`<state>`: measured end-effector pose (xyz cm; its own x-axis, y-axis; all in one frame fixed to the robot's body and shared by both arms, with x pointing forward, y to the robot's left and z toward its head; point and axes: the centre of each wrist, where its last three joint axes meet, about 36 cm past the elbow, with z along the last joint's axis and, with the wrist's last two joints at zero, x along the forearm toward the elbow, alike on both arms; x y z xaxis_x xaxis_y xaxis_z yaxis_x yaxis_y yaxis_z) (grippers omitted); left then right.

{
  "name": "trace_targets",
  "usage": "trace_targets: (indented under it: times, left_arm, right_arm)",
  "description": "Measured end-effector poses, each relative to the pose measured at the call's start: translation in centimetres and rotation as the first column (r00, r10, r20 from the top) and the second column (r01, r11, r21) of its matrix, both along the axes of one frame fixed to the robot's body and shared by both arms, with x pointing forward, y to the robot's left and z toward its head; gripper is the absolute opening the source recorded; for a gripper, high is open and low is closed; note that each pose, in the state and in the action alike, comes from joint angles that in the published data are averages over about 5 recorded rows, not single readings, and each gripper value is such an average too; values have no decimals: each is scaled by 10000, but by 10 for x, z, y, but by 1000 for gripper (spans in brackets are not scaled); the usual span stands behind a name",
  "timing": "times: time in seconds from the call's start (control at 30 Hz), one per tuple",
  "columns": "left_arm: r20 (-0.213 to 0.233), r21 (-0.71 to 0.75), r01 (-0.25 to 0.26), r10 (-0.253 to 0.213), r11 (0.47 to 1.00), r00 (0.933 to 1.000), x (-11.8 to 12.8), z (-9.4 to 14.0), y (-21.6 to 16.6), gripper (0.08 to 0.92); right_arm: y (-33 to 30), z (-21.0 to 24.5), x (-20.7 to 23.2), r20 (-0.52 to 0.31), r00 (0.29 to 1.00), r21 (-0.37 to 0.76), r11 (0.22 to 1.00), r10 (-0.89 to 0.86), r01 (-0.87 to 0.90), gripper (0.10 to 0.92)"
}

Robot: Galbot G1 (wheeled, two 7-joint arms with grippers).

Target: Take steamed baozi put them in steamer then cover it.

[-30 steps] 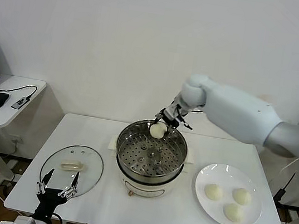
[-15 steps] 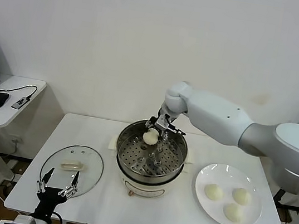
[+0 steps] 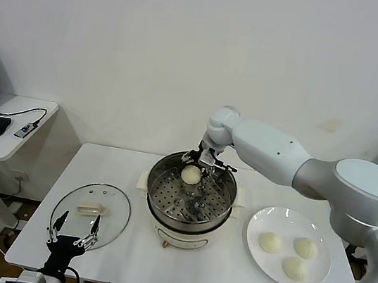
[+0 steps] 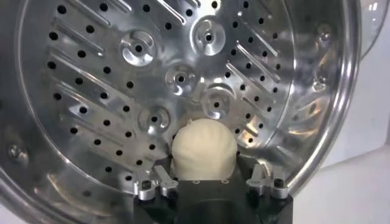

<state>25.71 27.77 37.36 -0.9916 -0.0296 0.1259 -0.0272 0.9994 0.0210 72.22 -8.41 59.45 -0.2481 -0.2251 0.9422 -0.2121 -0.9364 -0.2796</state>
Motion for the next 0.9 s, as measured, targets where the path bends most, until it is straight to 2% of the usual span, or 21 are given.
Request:
trace_targets:
  times: [0.23,0.4,0.6,0.9]
  left_arm:
    - [70,101,-30,30,9999,10000,-1,4,3,823]
    - [143,164,33,-36,9999,9999,-1,8,3,823]
    - [151,214,85,-89,9997,9998,-1,8,3,823]
    - [169,176,123,-126,9998,9998,1,7,1,823]
  right_arm:
    - [-22,44,-19,-143,9822,440,9812,-1872,1877,823]
    - [-53,74,-40,-362,9319,930,9273,-3608,3626,823]
    - [-99,88,-73,-791,8345,1291,8244,-5454,5510,823]
    - [-182,71,-126,-1355,6488,1267,6363,-7488,7609,823]
